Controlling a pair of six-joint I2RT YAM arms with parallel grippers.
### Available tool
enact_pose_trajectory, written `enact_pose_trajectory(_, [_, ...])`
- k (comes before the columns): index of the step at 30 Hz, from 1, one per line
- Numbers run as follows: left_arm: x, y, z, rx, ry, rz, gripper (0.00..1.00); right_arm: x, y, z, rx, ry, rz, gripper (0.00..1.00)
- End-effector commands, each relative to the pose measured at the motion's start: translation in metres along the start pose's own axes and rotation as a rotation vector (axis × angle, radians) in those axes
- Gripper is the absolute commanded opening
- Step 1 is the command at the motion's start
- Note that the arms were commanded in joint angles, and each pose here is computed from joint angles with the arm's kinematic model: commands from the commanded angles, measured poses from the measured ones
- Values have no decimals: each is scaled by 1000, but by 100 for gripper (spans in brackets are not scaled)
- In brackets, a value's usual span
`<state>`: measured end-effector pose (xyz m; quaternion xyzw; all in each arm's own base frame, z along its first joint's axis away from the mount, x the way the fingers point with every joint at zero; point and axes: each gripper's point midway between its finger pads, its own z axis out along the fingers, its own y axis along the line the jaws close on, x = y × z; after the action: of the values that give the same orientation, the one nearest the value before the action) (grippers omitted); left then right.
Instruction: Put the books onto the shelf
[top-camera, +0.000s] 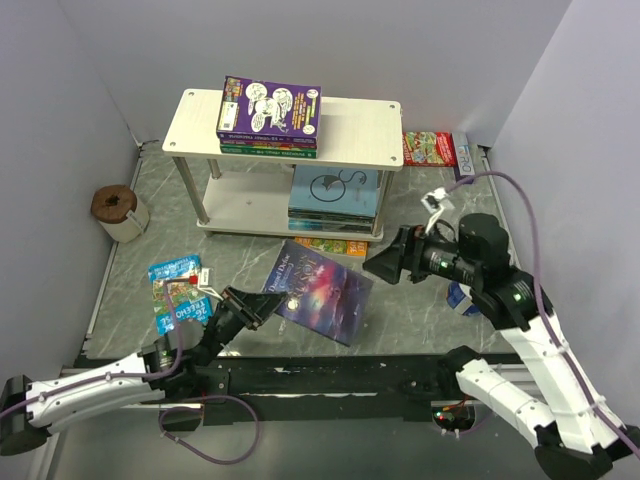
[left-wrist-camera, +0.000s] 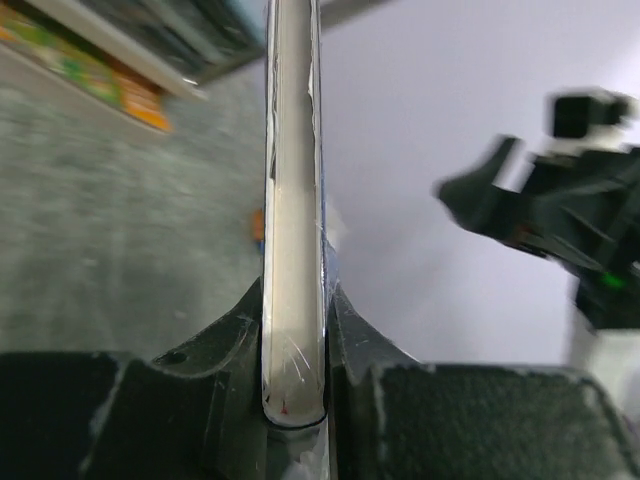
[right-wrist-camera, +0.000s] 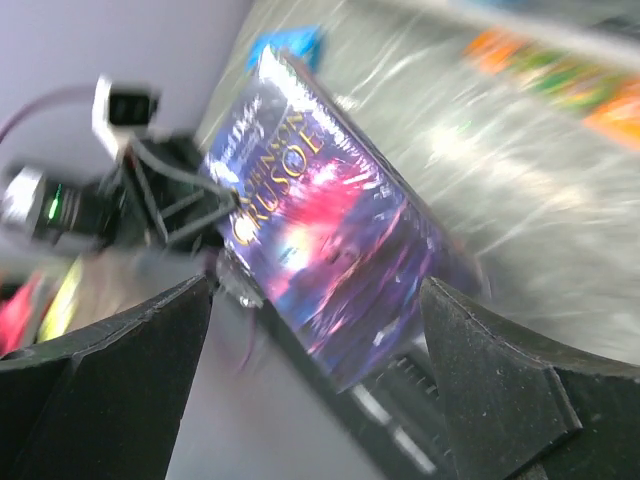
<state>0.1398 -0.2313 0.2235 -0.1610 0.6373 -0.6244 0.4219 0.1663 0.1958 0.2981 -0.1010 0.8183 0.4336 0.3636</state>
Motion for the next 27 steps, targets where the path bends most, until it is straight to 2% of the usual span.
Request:
enact_pose_trajectory(1, [-63,-63,12,106,-231,-111,1,-43,-30,-27,244,-278,-4,92])
enact_pose_trajectory(6, [-90,-81,23,182,-270,-98,1,-50,-31,-44,258,-385,-28,89])
enact_pose_trajectory(17, [-128,-93,43,307,-316,-98,1,-40,-46,-41,296,-378,-25,88])
enact_pose_trajectory(20, [-136,-88,54,329,-297,-115,1,-41,-47,-41,300,-390,-30,88])
enact_pose_trajectory(21, [-142,-99,52,385,-304,-134,1,-42,-48,-41,303,-394,-30,88])
enact_pose_trajectory(23, [-146,-88,65,370,-286,-149,1,-43,-49,-41,309,-399,-31,88])
enact_pose_trajectory(27, [-158,-93,80,429,-281,-132,1,-46,-51,-46,318,-437,-38,88])
